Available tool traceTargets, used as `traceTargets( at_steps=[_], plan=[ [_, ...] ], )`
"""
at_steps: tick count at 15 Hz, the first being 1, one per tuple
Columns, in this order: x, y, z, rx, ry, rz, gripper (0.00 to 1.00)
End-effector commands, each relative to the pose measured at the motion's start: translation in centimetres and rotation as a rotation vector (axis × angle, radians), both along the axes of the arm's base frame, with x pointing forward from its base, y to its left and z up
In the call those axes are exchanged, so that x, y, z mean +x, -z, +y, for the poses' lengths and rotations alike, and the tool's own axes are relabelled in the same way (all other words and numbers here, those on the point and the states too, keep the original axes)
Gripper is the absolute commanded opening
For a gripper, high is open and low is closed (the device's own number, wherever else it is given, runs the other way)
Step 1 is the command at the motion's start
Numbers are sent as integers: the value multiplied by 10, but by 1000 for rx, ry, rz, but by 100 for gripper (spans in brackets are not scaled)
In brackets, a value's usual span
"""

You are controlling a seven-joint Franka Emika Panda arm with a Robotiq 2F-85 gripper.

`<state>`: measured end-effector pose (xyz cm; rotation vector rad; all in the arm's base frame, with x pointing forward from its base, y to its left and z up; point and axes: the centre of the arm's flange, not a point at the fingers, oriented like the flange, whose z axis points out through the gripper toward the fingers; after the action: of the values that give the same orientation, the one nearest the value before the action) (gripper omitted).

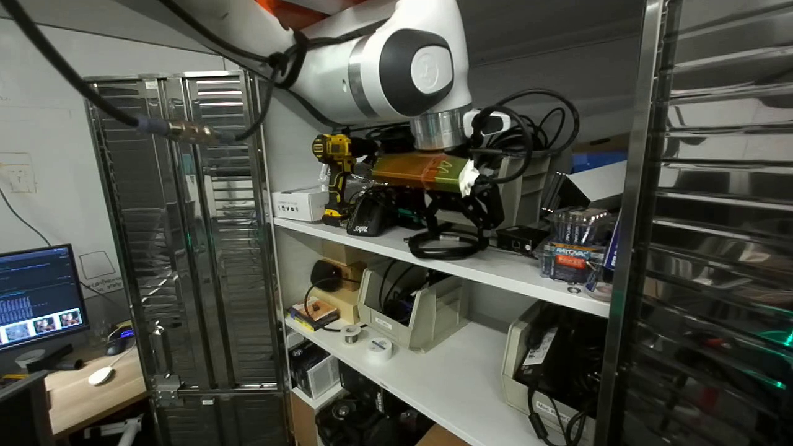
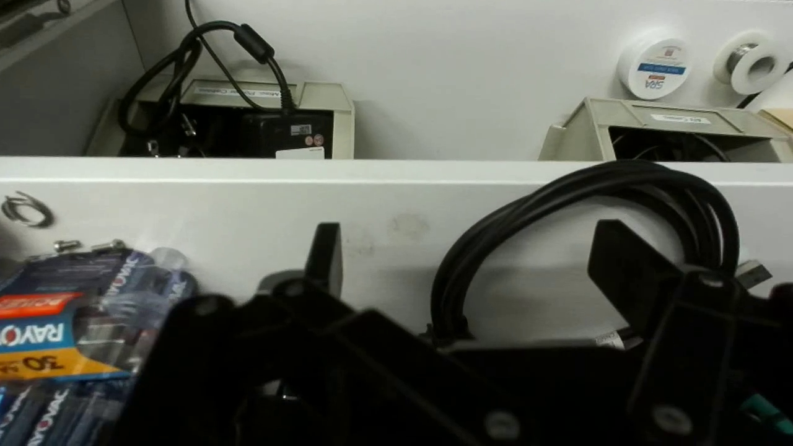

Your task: Put the black cable inside the tool box on the first shelf

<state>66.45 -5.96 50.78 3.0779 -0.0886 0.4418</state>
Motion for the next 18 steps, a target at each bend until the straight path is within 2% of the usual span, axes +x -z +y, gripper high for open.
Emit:
traceTargets(
  at_steps=[1, 4, 12, 18],
  plan=[
    [27, -7, 10, -33, -29, -28, 100],
    [34, -9, 19, -60, -40, -32, 100],
    [42, 7, 41, -20, -90, 80, 100],
    [45, 14, 42, -34, -80, 128, 100]
  ],
)
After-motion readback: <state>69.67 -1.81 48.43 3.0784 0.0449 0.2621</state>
